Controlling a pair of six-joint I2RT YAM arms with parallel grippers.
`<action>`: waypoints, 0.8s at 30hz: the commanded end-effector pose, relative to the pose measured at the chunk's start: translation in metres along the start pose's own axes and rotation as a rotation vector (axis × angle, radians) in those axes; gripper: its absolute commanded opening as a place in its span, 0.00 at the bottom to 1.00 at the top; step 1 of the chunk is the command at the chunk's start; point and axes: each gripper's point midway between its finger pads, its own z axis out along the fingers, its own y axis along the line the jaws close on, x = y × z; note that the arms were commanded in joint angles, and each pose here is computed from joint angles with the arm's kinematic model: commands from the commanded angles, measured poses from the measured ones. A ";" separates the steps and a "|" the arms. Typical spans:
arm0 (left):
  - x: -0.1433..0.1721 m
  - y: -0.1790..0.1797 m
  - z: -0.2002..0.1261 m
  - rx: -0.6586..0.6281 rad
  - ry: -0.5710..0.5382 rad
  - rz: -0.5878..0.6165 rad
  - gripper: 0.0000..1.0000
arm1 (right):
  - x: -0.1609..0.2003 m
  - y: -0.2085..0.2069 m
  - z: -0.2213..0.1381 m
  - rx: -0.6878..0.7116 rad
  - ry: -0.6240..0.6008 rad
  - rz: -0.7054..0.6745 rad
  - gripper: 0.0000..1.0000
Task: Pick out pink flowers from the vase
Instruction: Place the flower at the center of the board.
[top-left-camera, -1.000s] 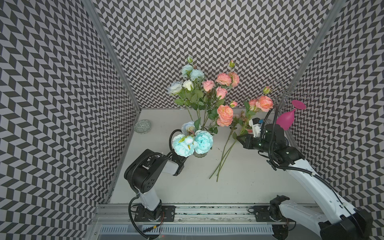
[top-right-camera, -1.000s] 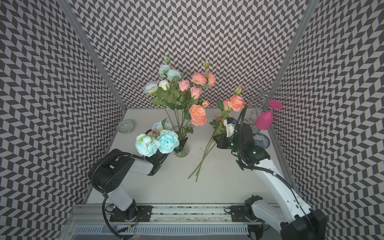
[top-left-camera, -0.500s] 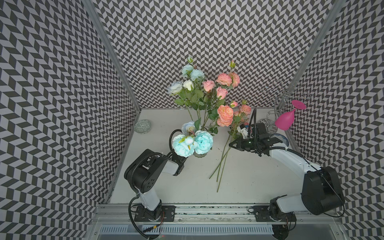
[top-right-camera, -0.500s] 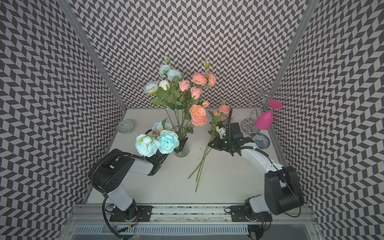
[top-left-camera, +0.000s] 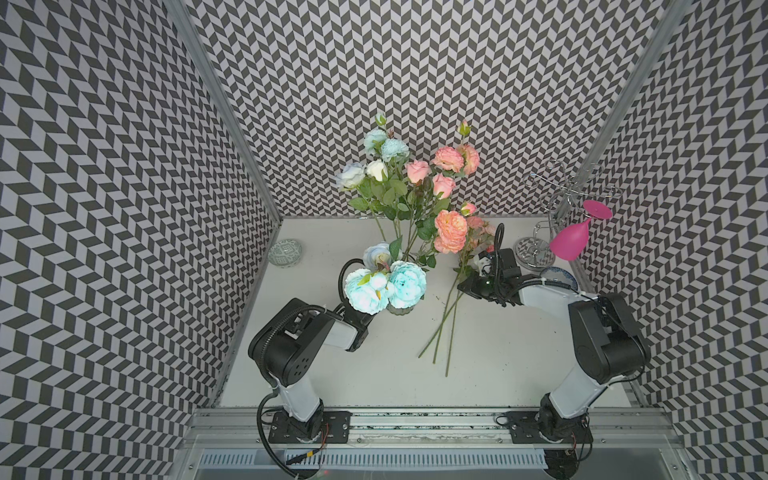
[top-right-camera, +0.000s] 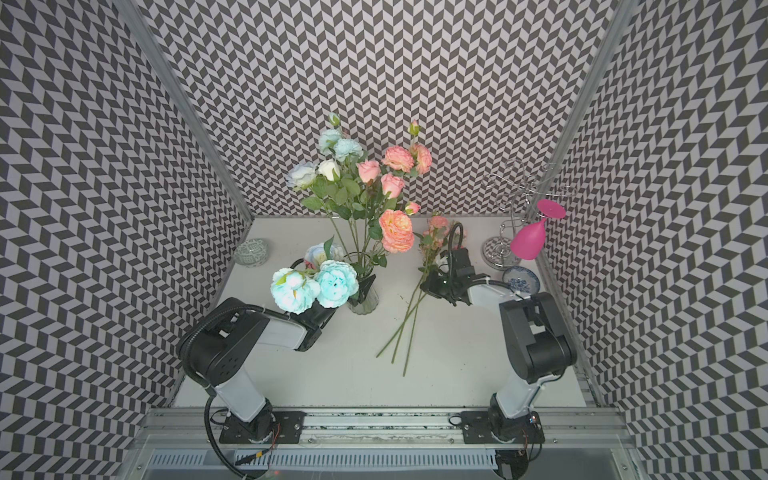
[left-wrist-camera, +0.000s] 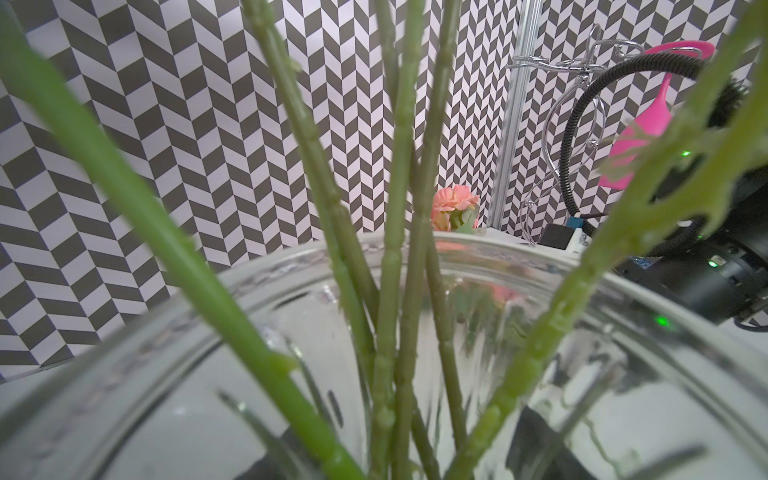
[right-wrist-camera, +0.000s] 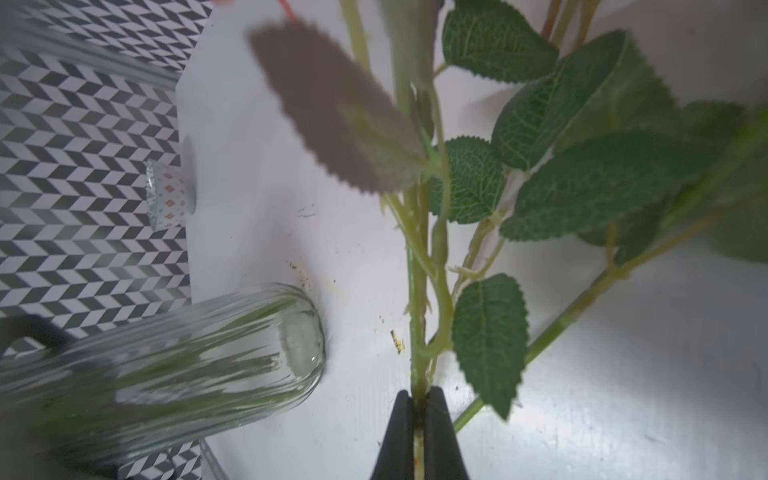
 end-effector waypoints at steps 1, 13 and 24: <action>0.044 -0.003 -0.006 0.002 0.165 -0.056 0.00 | -0.039 0.001 -0.006 0.046 -0.162 -0.023 0.11; 0.045 -0.002 -0.006 -0.005 0.166 -0.057 0.00 | -0.048 0.059 -0.060 -0.094 -0.349 -0.240 0.38; 0.049 -0.002 -0.007 -0.005 0.176 -0.055 0.00 | 0.033 0.195 -0.125 -0.477 -0.532 -0.663 0.40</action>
